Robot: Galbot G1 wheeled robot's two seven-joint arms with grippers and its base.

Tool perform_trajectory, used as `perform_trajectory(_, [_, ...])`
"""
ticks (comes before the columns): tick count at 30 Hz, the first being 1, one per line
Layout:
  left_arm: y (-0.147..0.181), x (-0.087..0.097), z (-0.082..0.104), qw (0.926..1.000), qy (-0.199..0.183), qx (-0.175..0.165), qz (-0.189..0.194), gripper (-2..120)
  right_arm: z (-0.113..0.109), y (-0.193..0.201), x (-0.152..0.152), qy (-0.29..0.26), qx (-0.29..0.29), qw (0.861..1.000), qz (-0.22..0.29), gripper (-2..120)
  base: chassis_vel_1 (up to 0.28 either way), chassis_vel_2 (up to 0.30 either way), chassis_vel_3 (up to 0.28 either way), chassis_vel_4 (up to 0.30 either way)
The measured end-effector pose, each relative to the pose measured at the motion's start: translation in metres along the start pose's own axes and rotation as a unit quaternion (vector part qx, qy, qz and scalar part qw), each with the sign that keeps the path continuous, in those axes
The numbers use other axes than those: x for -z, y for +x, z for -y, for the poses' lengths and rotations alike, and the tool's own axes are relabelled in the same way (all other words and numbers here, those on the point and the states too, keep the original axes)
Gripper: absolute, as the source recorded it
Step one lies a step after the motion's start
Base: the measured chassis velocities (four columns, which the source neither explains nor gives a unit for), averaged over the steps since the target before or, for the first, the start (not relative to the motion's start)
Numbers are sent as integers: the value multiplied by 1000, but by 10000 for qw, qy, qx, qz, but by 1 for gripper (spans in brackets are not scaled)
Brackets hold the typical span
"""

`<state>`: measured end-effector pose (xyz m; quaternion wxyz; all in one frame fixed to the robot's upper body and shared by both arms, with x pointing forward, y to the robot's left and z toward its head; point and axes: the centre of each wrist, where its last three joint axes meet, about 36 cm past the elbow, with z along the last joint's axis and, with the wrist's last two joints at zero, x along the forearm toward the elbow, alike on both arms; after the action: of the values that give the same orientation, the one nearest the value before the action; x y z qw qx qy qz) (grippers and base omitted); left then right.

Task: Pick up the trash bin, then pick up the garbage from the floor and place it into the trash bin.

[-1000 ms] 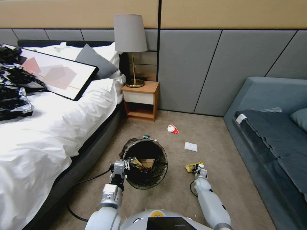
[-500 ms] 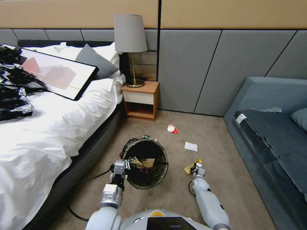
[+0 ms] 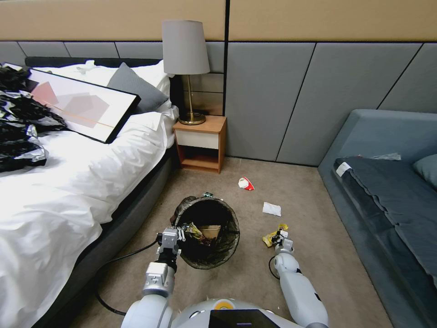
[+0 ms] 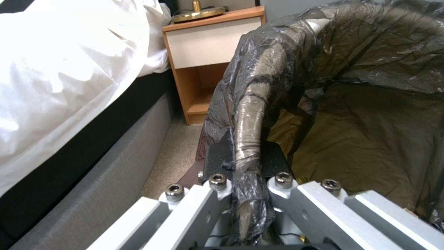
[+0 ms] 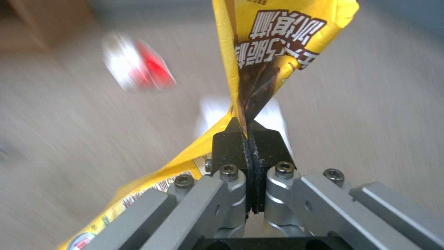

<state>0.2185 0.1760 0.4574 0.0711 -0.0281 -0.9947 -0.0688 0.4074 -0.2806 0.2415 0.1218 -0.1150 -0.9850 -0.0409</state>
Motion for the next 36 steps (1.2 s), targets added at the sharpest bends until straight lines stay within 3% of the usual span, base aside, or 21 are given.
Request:
perform_trajectory(3, [0,-1,1,9999,69,-61,-49,1,-20,29,53,85,765,9889,1271,0,0,0,0,0])
perform_trajectory(4, [0,-1,1,9999,69,-61,-49,1,-20,29,53,85,765,9889,1271,0,0,0,0,0])
perform_trajectory(7, [1,-1,1,9999,116,-93,-80,1,-40,65,103,57,1579,9616,2244,0,0,0,0,0])
perform_trajectory(8, [1,-1,1,9999,116,-93,-80,1,-40,65,103,57,1579,9616,2244,0,0,0,0,0])
perform_trajectory(10, [1,-1,1,9998,145,-113,-113,1,-49,87,127,60,2085,9404,2686,0,0,0,0,0])
perform_trajectory(11, [1,-1,1,9998,145,-113,-113,1,-49,87,127,60,2085,9404,2686,0,0,0,0,0])
perform_trajectory(14, [0,-4,3,9997,156,-144,-150,1,-64,127,155,126,3023,8967,3231,0,0,0,0,0])
perform_trajectory(15, [0,-4,3,9997,156,-144,-150,1,-64,127,155,126,3023,8967,3231,0,0,0,0,0])
perform_trajectory(18, [-1,-6,5,9996,166,-171,-171,1,-75,155,157,110,3783,8647,3302,0,0,0,0,0])
perform_trajectory(19, [-1,-6,5,9996,166,-171,-171,1,-75,155,157,110,3783,8647,3302,0,0,0,0,0])
perform_trajectory(22, [-2,-8,7,9995,171,-201,-192,1,-85,170,146,164,4346,8442,3133,0,0,0,0,0])
perform_trajectory(30, [-4,-9,10,9994,176,-244,-190,1,-100,183,98,347,4818,8371,2569,0,0,0,0,0])
perform_trajectory(36, [-4,-9,10,9994,168,-258,-177,1,-100,188,76,401,4882,8396,2348,0,0,0,0,0])
